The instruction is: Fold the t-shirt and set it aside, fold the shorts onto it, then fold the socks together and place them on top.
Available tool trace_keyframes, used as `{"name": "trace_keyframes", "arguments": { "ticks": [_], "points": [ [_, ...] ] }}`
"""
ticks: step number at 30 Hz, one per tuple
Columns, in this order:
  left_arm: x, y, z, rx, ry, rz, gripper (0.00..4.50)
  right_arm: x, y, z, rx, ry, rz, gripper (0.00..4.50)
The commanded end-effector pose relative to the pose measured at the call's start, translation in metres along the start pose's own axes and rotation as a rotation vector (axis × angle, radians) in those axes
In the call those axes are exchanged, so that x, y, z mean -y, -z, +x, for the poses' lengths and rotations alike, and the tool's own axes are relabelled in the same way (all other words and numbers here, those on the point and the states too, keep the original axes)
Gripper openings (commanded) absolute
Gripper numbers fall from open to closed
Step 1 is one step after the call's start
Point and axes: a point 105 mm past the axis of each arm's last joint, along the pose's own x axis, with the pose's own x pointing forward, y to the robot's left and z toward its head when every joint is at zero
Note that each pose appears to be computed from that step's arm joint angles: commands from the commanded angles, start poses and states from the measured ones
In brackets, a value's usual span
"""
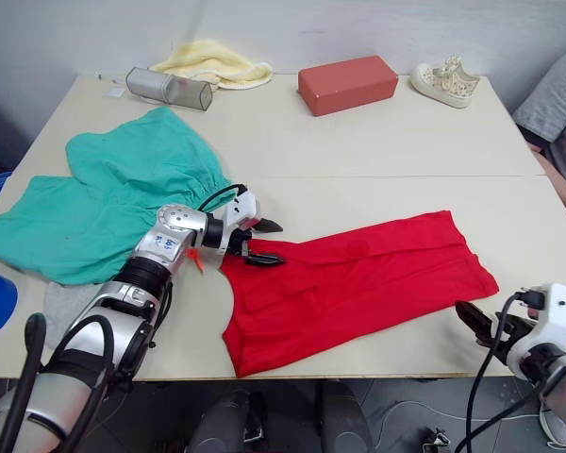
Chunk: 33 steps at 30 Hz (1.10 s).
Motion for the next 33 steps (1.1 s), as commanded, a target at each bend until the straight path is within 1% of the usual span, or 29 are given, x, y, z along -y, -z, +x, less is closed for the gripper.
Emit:
{"name": "trace_keyframes", "arguments": {
  "ticks": [1, 5, 6, 9, 10, 16, 17, 20, 24, 29, 33],
  "points": [
    [0.006, 0.007, -0.001, -0.045, 0.043, -0.025, 2.96, 0.004, -0.009, 0.010, 0.002, 0.050, 0.002, 4.50],
    [0.010, 0.009, -0.005, -0.046, 0.045, -0.033, 1.63, -0.001, -0.015, 0.020, -0.001, 0.034, 0.019, 4.50],
    [0.011, 0.010, -0.005, -0.048, 0.046, -0.035, 1.35, -0.002, -0.017, 0.023, -0.001, 0.032, 0.022, 4.50],
    [0.014, 0.013, -0.007, -0.051, 0.047, -0.043, 0.33, -0.002, -0.019, 0.031, -0.015, 0.039, 0.019, 3.87],
    [0.015, 0.013, -0.008, -0.052, 0.047, -0.045, 0.02, -0.001, -0.018, 0.034, -0.025, 0.048, 0.015, 3.52],
    [0.017, 0.010, -0.011, -0.044, 0.036, -0.047, 0.00, 0.003, -0.023, 0.042, -0.036, 0.072, -0.017, 1.39],
    [0.018, 0.009, -0.012, -0.042, 0.035, -0.047, 0.00, 0.003, -0.024, 0.043, -0.034, 0.071, -0.024, 1.10],
    [0.023, 0.005, -0.014, -0.023, 0.037, -0.057, 0.00, 0.004, -0.035, 0.048, -0.005, 0.070, -0.062, 0.06],
    [0.038, 0.004, -0.020, -0.003, 0.053, -0.104, 0.00, 0.006, -0.053, 0.056, 0.037, 0.067, -0.148, 0.02],
    [0.054, 0.010, -0.027, -0.012, -0.009, -0.194, 0.00, 0.003, -0.078, 0.071, 0.097, 0.049, -0.282, 0.02],
    [0.072, 0.005, -0.031, 0.026, -0.050, -0.251, 0.00, -0.002, -0.098, 0.088, 0.140, 0.030, -0.360, 0.02]
  ]
}}
